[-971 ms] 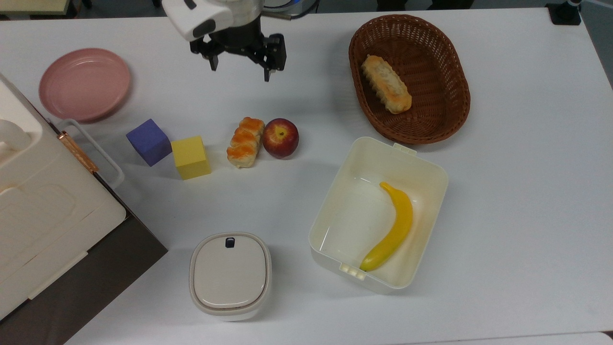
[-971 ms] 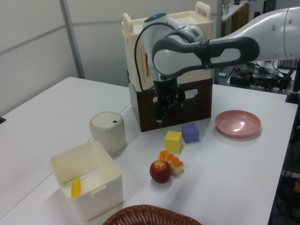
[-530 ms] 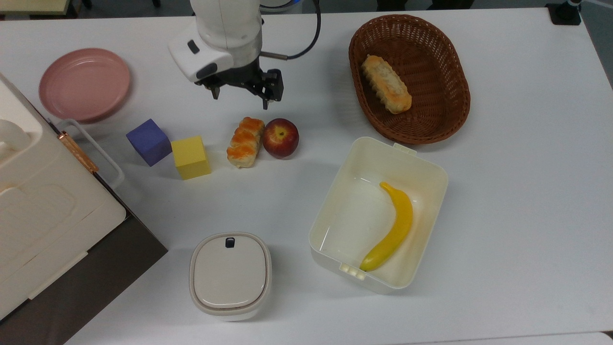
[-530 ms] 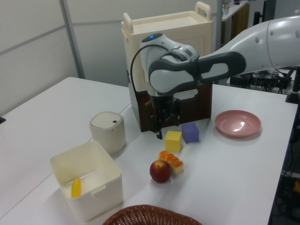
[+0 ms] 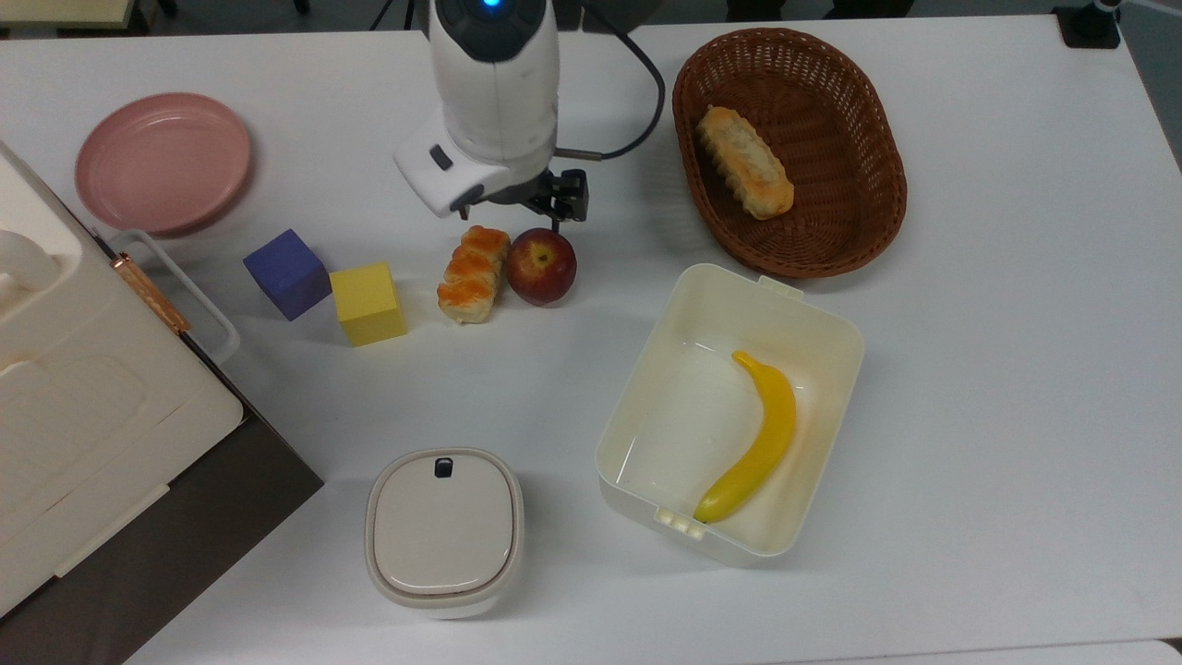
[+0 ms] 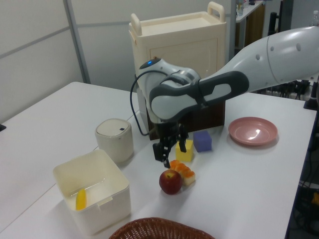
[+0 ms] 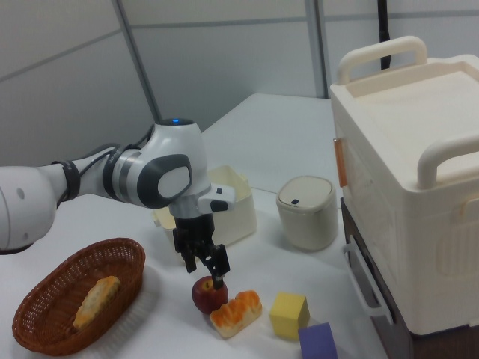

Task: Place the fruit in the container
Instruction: 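Move the open gripper toward the red apple beside the bread roll, then lower the gripper around the red apple and close it, then lift the red apple and carry it over the cream box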

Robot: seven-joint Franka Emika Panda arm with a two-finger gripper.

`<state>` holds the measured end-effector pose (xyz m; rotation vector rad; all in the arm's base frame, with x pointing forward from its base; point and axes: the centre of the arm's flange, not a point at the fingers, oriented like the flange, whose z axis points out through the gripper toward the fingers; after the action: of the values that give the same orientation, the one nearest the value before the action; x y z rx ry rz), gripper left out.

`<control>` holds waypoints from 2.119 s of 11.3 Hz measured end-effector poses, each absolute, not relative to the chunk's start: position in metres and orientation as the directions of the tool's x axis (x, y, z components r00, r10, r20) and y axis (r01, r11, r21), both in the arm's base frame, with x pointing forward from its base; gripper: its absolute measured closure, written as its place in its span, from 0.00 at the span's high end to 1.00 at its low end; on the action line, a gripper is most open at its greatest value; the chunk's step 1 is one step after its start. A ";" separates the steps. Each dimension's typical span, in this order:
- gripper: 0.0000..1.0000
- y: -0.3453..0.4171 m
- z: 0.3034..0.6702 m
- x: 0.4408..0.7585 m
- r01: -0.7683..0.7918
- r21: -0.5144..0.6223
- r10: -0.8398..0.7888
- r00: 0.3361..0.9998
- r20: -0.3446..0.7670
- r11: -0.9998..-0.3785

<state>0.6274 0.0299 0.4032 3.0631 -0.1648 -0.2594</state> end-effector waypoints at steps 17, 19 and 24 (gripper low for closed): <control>0.83 0.062 0.400 0.656 -0.089 0.049 -0.091 0.994 -0.055 -0.995; 0.83 0.064 0.446 0.667 -0.098 0.033 -0.097 0.995 0.032 -0.995; 0.83 0.112 0.499 0.679 -0.037 -0.006 -0.037 0.979 0.199 -0.999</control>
<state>0.6791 0.1122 0.4992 3.1278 -0.0587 0.3145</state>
